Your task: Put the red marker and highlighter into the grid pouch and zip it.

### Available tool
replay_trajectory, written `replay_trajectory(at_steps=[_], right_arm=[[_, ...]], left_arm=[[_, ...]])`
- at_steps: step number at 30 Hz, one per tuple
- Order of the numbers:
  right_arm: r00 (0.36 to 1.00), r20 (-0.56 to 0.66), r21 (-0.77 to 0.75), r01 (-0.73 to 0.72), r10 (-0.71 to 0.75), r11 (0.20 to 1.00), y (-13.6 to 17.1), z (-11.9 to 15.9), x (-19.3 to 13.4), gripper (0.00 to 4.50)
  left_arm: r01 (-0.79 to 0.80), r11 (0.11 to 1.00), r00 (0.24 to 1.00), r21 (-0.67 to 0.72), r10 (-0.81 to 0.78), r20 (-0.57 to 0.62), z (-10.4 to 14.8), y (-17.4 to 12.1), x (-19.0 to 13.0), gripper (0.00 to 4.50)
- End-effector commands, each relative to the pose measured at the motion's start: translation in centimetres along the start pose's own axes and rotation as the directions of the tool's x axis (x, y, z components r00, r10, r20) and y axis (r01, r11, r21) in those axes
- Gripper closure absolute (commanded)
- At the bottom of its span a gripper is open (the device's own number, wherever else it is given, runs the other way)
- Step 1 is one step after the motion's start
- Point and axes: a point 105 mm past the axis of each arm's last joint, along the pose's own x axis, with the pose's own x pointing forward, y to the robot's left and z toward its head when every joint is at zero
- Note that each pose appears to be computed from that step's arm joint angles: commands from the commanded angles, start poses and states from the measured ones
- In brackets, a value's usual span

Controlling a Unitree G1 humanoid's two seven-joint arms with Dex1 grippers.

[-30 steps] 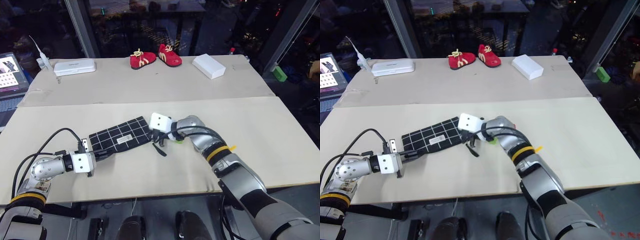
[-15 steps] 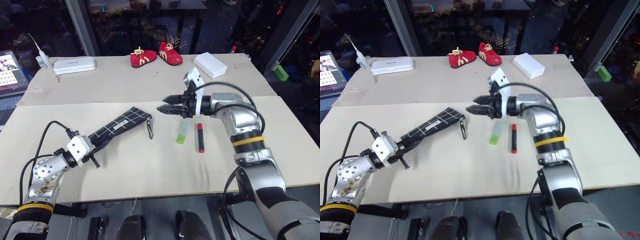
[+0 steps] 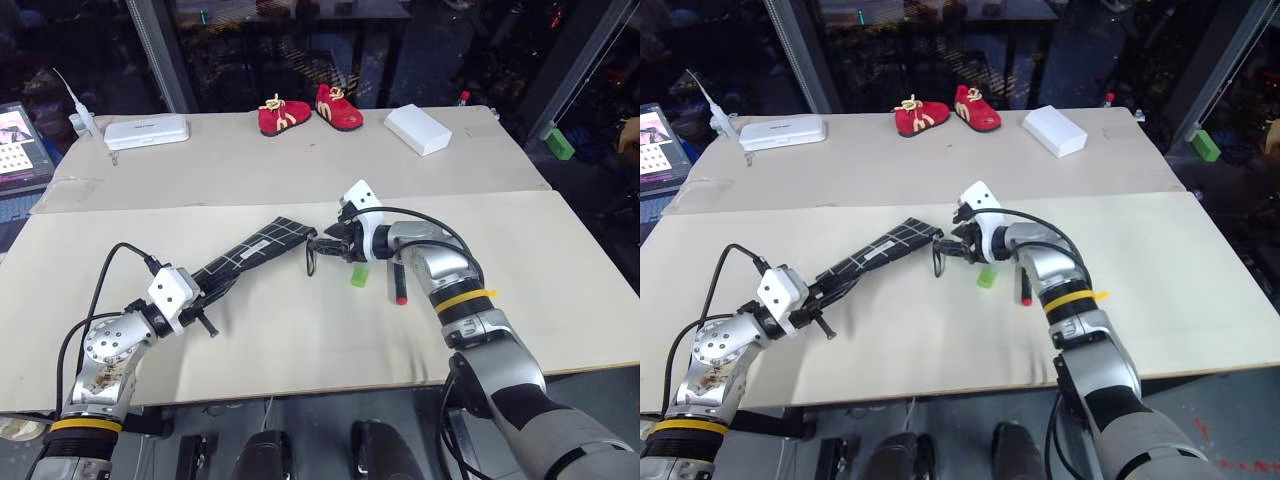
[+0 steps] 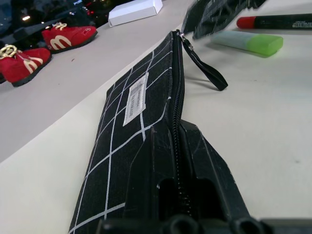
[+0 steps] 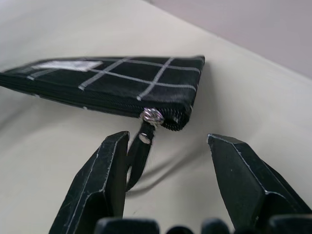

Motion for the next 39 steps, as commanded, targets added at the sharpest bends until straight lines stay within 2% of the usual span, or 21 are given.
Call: replay_trajectory(at_steps=[1, 9, 13, 18, 28, 39], right_arm=[[0.999, 0.045, -0.051, -0.006, 0.009, 0.999, 0.4, 1.8, 0.5, 1.65], [0.998, 0.056, -0.038, -0.001, 0.003, 0.999, 0.7, 2.0, 1.8, 1.65], [0.997, 0.076, -0.063, -0.029, 0.034, 0.998, 1.0, 2.4, 2.0, 2.69], [0.992, 0.071, -0.101, -0.092, 0.099, 0.991, 1.7, 2.5, 1.8, 4.45], [0.991, 0.064, -0.183, -0.106, 0.12, 0.977, 2.6, 2.9, 2.4, 4.48], [0.958, 0.086, -0.316, -0.234, 0.273, 0.919, 8.0, 5.4, 4.4, 4.48]], left_arm=[[-0.038, 0.999, 0.999, 0.03, 0.036, 0.04, 1.4, 0.9, 0.0, 4.5], [-0.04, 0.999, 0.998, 0.025, 0.039, 0.044, 1.4, 0.7, 0.3, 4.5], [-0.04, 0.999, 0.998, 0.025, 0.038, 0.045, 1.5, 0.7, 0.3, 4.5], [-0.042, 0.999, 0.998, 0.028, 0.041, 0.05, 1.6, 0.8, 0.4, 4.5], [-0.044, 0.998, 0.998, 0.034, 0.042, 0.054, 1.7, 1.0, 0.5, 4.5], [-0.033, 0.999, 0.998, 0.034, 0.031, 0.055, 1.8, 0.8, 0.8, 4.5]])
